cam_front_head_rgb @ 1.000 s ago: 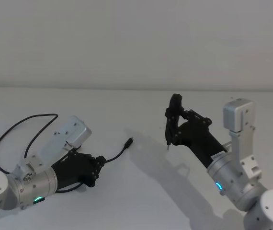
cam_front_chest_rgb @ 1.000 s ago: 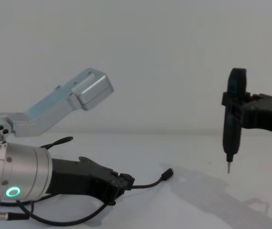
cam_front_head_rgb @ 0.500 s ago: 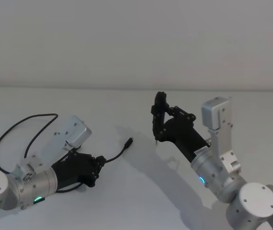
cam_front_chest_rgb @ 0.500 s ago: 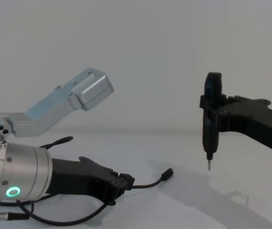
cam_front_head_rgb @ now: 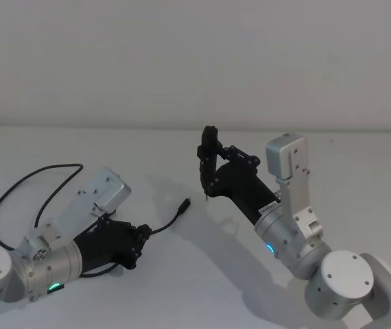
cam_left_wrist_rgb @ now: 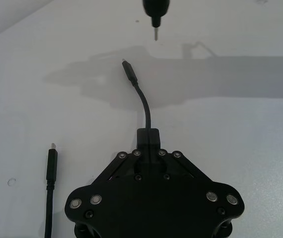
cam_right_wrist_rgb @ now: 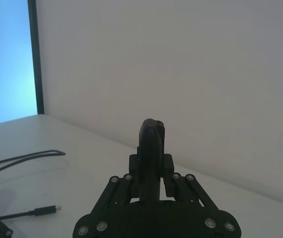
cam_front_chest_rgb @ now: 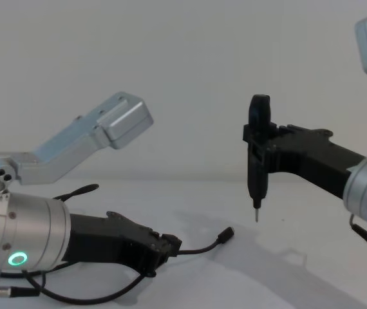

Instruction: Pick up the data cable with the one hand.

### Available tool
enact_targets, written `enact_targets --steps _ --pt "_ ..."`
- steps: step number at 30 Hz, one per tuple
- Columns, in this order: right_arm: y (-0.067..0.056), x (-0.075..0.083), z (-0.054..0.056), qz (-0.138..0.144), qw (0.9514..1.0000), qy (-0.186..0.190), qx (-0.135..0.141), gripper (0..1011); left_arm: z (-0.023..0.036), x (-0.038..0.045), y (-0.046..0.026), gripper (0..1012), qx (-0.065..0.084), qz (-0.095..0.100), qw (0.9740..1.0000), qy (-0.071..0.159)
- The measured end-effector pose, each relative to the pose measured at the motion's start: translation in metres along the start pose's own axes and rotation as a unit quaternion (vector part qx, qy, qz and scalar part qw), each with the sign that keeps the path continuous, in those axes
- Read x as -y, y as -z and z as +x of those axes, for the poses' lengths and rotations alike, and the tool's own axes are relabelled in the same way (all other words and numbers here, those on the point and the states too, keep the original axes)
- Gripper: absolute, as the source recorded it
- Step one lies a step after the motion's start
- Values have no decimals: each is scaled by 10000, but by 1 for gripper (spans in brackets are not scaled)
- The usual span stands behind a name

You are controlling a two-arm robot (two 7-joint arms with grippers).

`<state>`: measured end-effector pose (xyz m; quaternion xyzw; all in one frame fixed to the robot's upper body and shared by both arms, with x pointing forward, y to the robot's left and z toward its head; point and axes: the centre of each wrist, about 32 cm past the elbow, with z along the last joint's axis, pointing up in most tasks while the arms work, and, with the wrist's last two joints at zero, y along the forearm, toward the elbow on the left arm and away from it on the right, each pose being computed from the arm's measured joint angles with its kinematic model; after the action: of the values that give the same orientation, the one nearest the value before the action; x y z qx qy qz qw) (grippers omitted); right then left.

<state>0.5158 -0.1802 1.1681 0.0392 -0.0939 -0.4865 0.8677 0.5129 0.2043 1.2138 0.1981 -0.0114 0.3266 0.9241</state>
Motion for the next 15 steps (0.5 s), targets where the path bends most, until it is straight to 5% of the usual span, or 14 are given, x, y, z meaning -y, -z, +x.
enact_targets --steps 15 --pt "27 -182 -17 72 9997 -236 -1 274 0 0 0 20 0 0 10000 0"
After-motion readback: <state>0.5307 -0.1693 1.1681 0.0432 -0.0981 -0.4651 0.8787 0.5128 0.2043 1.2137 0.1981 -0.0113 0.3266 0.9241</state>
